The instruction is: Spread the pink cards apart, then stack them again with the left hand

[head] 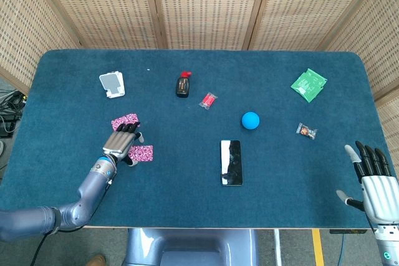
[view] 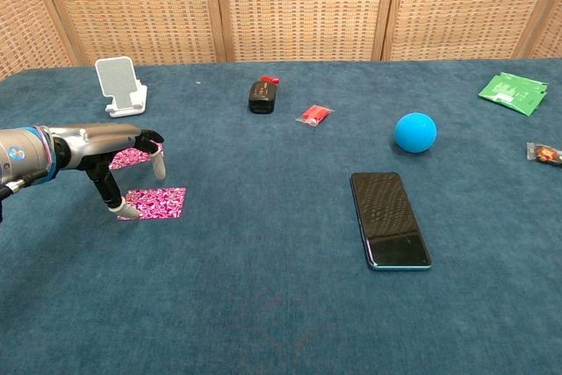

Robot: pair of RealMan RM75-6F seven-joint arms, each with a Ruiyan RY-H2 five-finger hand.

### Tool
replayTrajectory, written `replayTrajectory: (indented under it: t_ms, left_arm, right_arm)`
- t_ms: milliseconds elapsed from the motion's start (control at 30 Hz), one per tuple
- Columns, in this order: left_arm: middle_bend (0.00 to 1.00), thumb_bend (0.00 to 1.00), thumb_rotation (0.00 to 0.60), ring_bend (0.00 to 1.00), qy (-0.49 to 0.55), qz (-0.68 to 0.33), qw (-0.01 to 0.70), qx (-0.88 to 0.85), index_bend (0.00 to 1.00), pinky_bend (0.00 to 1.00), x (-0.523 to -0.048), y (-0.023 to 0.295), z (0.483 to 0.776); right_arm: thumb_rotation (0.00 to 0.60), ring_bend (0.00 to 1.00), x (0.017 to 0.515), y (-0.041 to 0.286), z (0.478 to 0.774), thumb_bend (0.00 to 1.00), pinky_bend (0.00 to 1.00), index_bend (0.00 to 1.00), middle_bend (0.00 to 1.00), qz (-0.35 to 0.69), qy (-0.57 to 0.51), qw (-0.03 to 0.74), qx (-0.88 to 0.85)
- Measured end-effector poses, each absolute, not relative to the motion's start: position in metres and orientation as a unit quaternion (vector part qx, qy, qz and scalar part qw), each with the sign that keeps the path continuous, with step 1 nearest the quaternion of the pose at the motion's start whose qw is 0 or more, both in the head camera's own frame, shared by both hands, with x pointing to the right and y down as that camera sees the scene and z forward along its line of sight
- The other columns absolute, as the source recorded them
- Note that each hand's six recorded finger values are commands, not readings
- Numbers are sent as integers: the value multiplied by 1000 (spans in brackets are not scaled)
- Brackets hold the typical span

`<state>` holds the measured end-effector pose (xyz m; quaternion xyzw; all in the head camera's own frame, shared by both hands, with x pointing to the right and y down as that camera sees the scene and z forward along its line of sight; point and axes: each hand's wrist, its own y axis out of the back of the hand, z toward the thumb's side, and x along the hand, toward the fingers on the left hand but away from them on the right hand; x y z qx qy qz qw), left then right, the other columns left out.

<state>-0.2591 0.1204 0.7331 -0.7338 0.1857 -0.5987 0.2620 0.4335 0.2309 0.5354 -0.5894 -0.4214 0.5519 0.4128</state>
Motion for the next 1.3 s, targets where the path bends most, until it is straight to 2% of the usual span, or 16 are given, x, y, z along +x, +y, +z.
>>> replayTrajectory:
  t_ms: [467,533,767,1000,1300]
  left_arm:
    - [0,193,600,0,183,-603,253,-734,363,0,-259,126,744]
    - [0,194,600,0,183,-603,252,-734,389,0,-259,127,746]
    - [0,211,600,0,189,-606,249,-732,636,0,-261,128,749]
    - [0,225,600,0,196,-604,246,-732,762,0,-260,128,748]
    - [0,246,600,0,201,-603,246,-732,777,0,-259,123,745]
  right_arm:
    - [600,0,434,231,536,0,0,0,0,552,-420,412,-591]
    - [600,0,434,231,536,0,0,0,0,553,-420,412,-590]
    - [600,0,434,231,537,0,0,0,0,554,-419,411,-590]
    - [600,0,434,231,538,0,0,0,0,554,-418,410,-592]
    - [600,0,433,231,539,0,0,0,0,554,-417,409,-593]
